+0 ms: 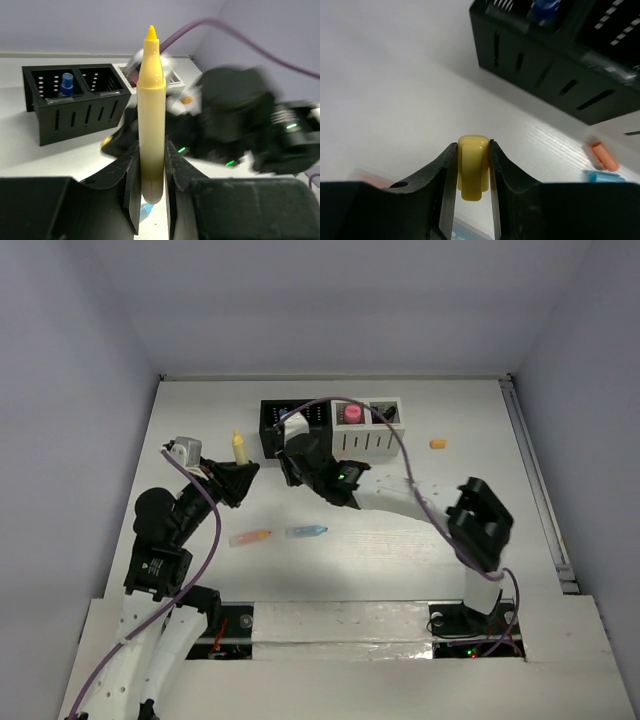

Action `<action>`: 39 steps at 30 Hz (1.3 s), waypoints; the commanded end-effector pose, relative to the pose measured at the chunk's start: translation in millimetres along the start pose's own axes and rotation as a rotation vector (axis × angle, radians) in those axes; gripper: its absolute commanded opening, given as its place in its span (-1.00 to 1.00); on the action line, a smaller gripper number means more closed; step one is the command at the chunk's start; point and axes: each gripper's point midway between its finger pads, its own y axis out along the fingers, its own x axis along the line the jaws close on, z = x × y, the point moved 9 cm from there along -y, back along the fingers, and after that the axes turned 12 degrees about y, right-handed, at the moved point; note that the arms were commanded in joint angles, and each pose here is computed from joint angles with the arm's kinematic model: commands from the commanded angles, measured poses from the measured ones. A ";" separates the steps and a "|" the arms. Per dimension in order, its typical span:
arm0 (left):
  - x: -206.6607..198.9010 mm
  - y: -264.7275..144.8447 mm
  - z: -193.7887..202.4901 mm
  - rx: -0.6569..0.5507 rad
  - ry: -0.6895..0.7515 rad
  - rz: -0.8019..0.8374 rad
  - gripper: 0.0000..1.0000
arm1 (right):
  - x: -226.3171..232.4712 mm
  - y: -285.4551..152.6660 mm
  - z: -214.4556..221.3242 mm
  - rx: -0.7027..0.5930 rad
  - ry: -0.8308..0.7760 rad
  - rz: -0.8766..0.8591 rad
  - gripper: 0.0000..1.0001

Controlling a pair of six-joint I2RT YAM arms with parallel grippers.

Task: Sort the stationery into containers
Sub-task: Close the pen cap on the pen.

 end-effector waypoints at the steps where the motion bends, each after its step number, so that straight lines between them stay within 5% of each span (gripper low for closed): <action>1: -3.4 4.2 2.0 -0.024 -0.029 0.062 -1.00 | -15.6 -39.4 -49.8 -0.208 0.164 0.008 -1.00; 9: -37.8 22.2 35.3 0.015 -0.166 0.137 -1.00 | -64.0 -113.1 -87.9 -0.348 0.352 -0.075 -1.00; 18: -69.0 61.3 84.7 0.054 -0.106 0.120 -1.00 | -84.5 -151.1 -92.6 -0.423 0.472 -0.143 -1.00; 39: -76.6 89.0 106.9 0.083 -0.034 0.184 -1.00 | -49.8 -118.8 -92.1 -0.376 0.562 -0.285 -1.00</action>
